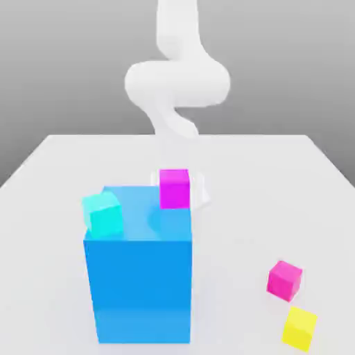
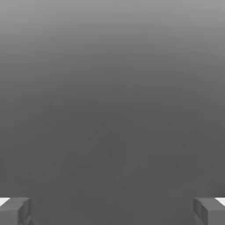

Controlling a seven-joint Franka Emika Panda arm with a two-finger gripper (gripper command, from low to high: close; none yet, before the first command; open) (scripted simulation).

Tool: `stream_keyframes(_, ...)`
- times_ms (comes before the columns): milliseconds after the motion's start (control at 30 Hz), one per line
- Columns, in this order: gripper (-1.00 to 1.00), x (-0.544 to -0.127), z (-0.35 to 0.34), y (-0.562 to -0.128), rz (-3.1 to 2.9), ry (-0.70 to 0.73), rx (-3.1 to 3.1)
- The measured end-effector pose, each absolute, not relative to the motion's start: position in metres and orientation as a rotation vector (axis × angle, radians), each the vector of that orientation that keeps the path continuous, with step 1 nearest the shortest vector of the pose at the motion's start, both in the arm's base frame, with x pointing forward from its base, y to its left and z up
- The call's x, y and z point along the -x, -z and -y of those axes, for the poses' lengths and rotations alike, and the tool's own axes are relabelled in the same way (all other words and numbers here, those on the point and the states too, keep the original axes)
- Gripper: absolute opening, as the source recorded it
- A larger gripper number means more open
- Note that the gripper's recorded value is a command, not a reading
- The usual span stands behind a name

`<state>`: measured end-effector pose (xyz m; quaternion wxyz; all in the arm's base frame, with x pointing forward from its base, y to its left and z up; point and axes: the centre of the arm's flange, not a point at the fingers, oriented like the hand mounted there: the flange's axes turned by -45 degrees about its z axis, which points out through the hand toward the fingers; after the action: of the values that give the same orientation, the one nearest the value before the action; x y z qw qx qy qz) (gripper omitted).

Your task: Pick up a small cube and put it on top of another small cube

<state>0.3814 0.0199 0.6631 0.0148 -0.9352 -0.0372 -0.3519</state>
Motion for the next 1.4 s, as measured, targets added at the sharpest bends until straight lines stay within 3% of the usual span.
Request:
stream_keyframes(167, 0.00, -0.429, -0.073, -0.556, 0.397, 0.838, 2.935)
stream_keyframes(333, 0.00, -0.441, -0.129, -0.446, 0.670, 0.593, 2.934)
stream_keyframes(500, 0.00, -0.420, -0.178, -0.338, 0.944, 0.352, 2.912)
stream_keyframes(700, 0.00, -0.359, -0.216, -0.219, 1.293, 0.067, 2.847)
stream_keyframes(800, 0.00, -0.348, -0.216, -0.180, 1.348, 0.010, 2.838)
stream_keyframes(933, 0.00, -0.345, -0.216, -0.136, 1.354, 0.001, 2.835)
stream_keyframes(967, -1.00, -0.345, -0.215, -0.130, 1.354, 0.001, 2.835)
stream_keyframes(1200, -1.00, -0.345, -0.215, -0.131, 1.355, 0.000, 2.835)
stream_keyframes(1400, -1.00, -0.346, -0.215, -0.187, 1.355, 0.000, 2.836)
